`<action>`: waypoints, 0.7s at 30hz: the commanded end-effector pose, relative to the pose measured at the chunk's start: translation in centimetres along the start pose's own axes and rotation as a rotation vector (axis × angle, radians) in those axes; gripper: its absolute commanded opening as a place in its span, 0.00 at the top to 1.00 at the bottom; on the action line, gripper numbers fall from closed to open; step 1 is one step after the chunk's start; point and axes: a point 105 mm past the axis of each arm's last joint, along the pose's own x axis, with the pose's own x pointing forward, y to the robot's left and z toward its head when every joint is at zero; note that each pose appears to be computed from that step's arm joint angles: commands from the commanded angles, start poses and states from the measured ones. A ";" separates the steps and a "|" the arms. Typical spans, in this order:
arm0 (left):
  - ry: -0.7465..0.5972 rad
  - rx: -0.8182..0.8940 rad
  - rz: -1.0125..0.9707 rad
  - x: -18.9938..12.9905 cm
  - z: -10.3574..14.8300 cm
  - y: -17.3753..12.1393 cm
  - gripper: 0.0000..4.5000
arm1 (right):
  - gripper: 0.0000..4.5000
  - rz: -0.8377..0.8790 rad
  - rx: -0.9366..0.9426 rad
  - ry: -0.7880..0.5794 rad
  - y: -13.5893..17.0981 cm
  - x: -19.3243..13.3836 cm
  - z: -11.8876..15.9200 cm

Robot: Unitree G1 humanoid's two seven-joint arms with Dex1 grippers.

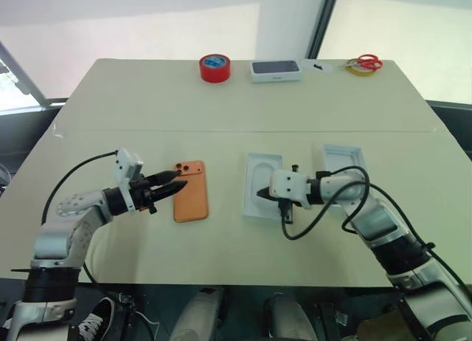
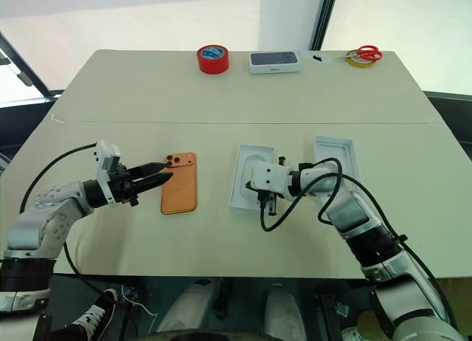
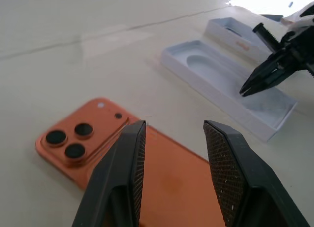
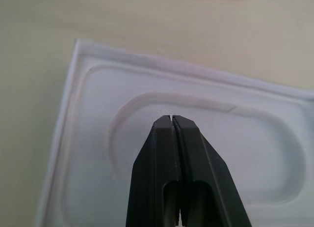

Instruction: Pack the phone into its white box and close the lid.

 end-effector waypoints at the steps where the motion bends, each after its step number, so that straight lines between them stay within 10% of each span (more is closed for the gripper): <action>1: 0.072 -0.136 0.099 -1.8 -0.2 1.7 0.56 | 0.99 -0.110 0.013 -0.143 -2.7 0.7 4.3; 8: 0.069 -0.377 0.194 -3.1 -0.8 3.0 0.56 | 0.99 -0.083 -0.039 -0.203 -2.4 5.8 8.4; 14: 0.066 -0.449 0.184 -3.5 -0.7 2.2 0.04 | 1.00 0.005 -0.078 -0.176 -0.9 7.3 8.1; 21: 0.137 -0.579 0.264 -3.7 -2.9 2.9 0.01 | 1.00 0.084 -0.106 -0.062 0.9 9.0 6.3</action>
